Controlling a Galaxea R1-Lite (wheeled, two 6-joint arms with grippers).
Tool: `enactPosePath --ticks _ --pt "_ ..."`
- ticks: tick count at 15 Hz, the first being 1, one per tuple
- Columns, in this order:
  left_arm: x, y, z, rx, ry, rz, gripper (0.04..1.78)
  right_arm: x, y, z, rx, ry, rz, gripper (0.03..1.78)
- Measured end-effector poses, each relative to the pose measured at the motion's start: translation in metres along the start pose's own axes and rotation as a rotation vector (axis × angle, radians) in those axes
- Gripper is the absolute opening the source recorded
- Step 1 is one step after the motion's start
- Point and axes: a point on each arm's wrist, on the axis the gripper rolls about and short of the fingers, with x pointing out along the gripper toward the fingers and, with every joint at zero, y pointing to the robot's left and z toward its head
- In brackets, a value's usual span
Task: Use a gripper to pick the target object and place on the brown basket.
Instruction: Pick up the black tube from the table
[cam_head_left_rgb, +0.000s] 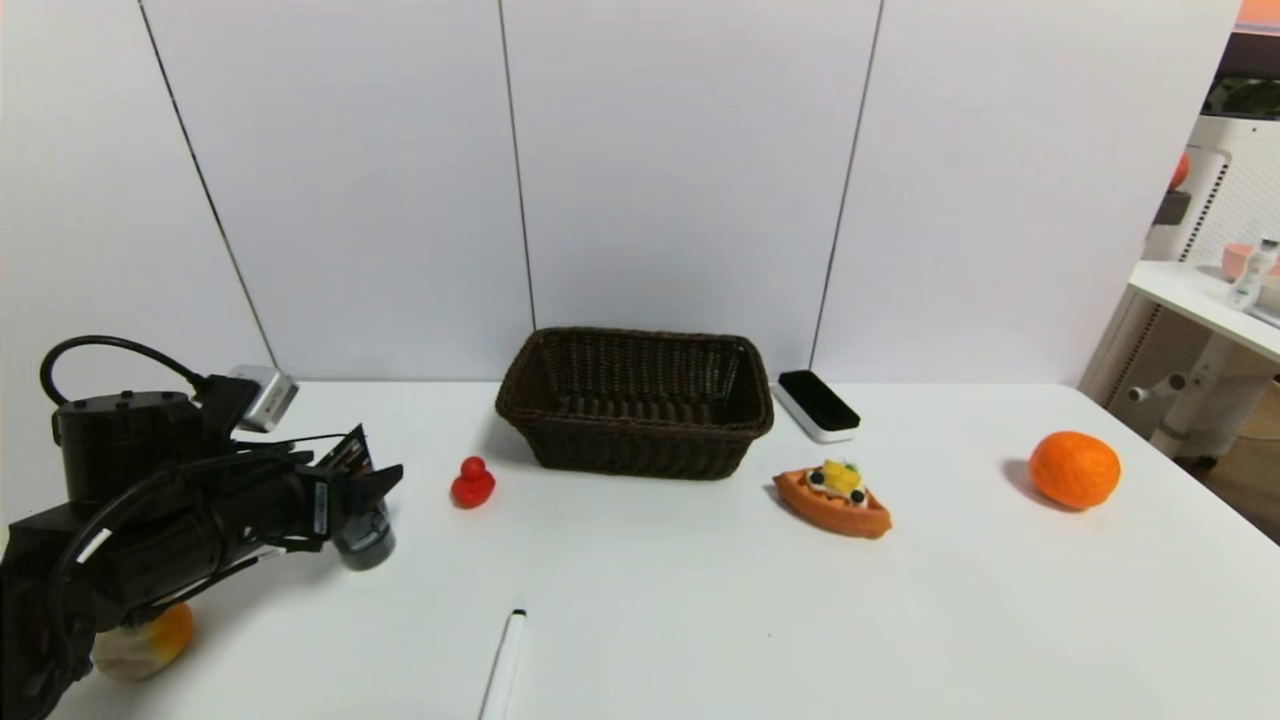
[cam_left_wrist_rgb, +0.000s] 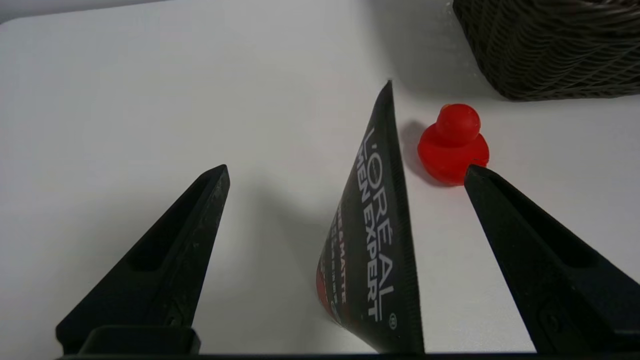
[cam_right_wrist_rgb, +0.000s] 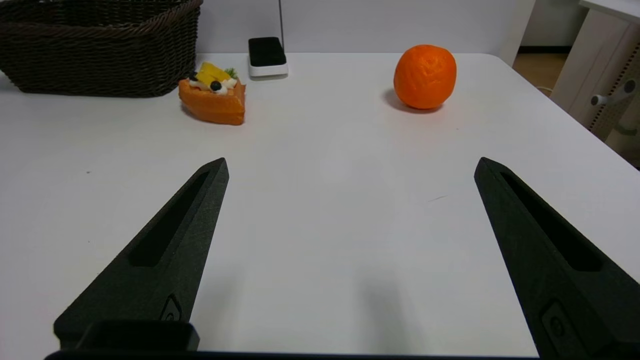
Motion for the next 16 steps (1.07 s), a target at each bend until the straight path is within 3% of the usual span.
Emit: enactPosePath --ticks 5,13,16 --pt "0.0049 0.0009 -0.0016 -0.054 -0.058 0.002 1.69 0.0 0.0 0.0 0.0 0.0 0.0 1.7" --pt "0.0018 0.0006 -0.0061 -0.072 -0.057 0.003 1.69 0.0 0.0 0.0 0.0 0.0 0.0 1.7" --pt "0.0009 0.0012 -0.006 -0.074 -0.058 0.006 1.24 0.0 0.0 0.0 0.0 0.0 0.0 1.7"
